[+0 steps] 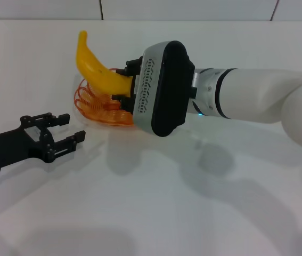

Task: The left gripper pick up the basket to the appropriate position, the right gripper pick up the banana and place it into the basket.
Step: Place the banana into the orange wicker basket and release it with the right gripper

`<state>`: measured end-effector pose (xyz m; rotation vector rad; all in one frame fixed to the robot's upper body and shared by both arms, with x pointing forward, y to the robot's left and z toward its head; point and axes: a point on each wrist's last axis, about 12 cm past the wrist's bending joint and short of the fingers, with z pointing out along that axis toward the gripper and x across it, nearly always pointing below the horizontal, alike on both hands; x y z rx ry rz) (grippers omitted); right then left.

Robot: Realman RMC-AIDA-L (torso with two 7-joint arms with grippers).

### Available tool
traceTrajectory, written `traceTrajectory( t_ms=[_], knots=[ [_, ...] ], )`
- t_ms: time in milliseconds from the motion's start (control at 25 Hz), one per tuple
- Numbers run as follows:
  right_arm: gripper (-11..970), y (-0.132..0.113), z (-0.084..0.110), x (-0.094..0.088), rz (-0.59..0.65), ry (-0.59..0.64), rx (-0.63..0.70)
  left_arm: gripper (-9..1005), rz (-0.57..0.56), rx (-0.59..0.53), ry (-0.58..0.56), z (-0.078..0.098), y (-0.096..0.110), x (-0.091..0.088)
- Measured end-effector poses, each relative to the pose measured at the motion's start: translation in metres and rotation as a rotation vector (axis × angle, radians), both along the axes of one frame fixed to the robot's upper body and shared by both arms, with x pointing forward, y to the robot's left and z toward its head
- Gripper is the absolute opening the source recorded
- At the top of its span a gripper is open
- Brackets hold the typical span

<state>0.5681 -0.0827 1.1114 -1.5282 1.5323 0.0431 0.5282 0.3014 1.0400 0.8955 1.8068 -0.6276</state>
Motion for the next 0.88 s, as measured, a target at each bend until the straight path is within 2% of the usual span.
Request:
traceTrajectory(
  t_ms=[560, 880],
  knots=[
    [488, 0.0006, -0.0026, 0.0031, -0.004, -0.001, -0.007, 594, -0.008, -0.002, 0.002, -0.0009, -0.0025, 0.0005],
    [630, 0.0022, -0.002, -0.0026, 0.01, 0.001, -0.003, 594, -0.005, -0.002, 0.005, -0.0017, -0.0017, -0.0008]
  ],
)
